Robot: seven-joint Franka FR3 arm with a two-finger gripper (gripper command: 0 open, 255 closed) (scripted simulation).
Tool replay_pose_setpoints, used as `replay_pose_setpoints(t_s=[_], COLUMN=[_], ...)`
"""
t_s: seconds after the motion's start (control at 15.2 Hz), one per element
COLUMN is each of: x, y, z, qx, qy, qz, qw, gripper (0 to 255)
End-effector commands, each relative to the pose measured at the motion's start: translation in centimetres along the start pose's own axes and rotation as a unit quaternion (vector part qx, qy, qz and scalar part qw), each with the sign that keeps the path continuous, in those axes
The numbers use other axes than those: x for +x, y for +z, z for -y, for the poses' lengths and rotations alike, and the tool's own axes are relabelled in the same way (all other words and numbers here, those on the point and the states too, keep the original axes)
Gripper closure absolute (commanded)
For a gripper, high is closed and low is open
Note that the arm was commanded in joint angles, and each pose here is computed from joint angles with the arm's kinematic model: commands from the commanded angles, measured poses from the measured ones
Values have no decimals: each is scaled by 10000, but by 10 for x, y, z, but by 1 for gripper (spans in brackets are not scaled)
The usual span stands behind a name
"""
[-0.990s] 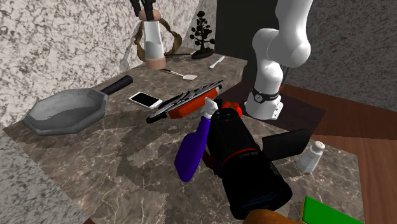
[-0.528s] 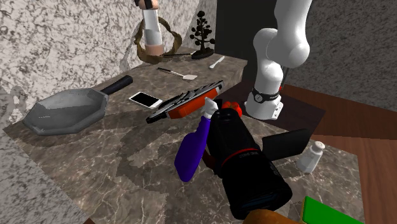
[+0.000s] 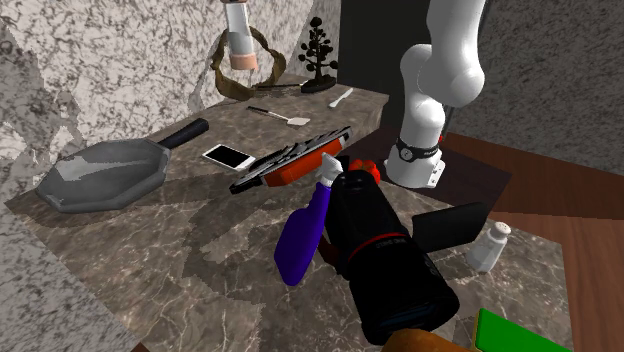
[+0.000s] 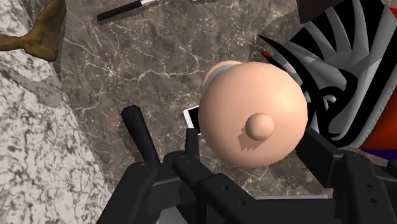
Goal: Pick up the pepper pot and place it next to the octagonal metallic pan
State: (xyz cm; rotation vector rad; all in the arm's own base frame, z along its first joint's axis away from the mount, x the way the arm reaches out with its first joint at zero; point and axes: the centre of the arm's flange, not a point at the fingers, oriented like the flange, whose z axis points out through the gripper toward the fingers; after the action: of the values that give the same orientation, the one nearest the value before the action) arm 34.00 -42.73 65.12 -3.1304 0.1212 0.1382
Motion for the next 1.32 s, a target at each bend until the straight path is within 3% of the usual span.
replay_pose_setpoints(t_s=[0.0, 1.25], x=[-1, 8], y=[8, 108], z=[-2, -2], qx=[-1, -1], qy=[-7, -7], qz=[-1, -1], qw=[10000, 10000], gripper=[255, 255])
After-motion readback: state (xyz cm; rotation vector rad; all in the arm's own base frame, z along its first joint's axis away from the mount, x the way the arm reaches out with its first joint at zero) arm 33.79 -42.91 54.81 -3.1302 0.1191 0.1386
